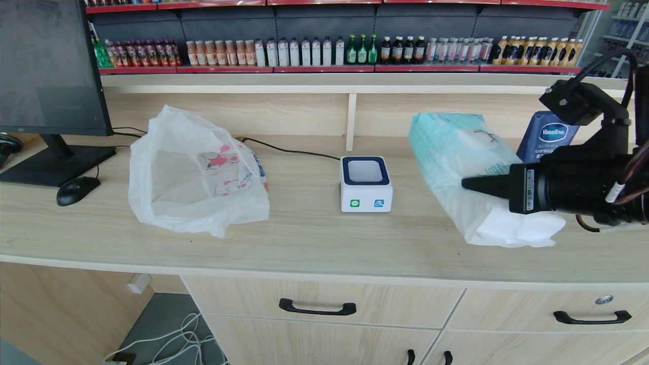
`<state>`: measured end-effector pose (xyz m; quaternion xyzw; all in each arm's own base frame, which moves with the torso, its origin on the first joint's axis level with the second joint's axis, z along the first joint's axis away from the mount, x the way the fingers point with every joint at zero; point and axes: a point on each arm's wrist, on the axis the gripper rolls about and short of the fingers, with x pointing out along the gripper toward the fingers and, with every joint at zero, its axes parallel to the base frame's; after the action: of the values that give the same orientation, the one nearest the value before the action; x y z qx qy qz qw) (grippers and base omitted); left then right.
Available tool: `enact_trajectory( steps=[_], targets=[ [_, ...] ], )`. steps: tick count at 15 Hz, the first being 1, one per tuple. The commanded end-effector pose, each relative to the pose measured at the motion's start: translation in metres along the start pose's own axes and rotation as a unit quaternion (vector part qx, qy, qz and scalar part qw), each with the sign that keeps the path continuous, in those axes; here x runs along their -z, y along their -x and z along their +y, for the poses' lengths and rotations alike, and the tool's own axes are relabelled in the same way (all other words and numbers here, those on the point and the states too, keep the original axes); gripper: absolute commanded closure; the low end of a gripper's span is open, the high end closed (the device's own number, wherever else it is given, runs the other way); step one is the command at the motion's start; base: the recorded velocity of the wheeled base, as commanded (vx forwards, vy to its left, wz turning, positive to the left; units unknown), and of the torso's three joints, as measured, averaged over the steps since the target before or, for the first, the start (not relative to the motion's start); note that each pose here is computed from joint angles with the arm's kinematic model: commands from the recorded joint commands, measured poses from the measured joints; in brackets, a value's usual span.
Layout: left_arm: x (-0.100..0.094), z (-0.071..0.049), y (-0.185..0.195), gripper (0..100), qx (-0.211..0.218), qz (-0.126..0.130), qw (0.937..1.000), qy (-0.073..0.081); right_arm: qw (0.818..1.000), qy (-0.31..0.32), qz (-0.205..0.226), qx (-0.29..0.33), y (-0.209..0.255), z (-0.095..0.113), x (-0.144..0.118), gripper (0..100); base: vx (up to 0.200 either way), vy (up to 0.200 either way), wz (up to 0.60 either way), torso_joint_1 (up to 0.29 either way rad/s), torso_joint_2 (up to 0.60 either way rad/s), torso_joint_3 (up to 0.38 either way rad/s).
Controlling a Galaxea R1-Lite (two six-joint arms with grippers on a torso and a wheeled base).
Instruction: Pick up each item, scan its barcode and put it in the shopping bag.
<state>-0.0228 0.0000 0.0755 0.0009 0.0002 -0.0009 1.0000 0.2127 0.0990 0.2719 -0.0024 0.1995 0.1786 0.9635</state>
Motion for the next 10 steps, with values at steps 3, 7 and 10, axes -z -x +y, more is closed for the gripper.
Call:
enact_trajectory(
  steps=[3,7,10],
  targets=[
    [0.0,0.0,0.0,0,0.0,0.0,1.0,0.0,0.998,0.028,-0.027,-0.039,0.077,0.014,0.048,100,0.0,0.0,0.0,0.0,0.0,0.0],
    [0.0,0.0,0.0,0,0.001,0.0,1.0,0.0,0.989,-0.054,-0.05,-0.126,0.072,0.02,0.055,100,0.0,0.0,0.0,0.0,0.0,0.0],
    [0.0,0.0,0.0,0,0.0,0.0,1.0,0.0,0.949,-0.169,-0.013,-0.267,0.075,0.025,0.058,100,0.0,0.0,0.0,0.0,0.0,0.0]
  ],
)
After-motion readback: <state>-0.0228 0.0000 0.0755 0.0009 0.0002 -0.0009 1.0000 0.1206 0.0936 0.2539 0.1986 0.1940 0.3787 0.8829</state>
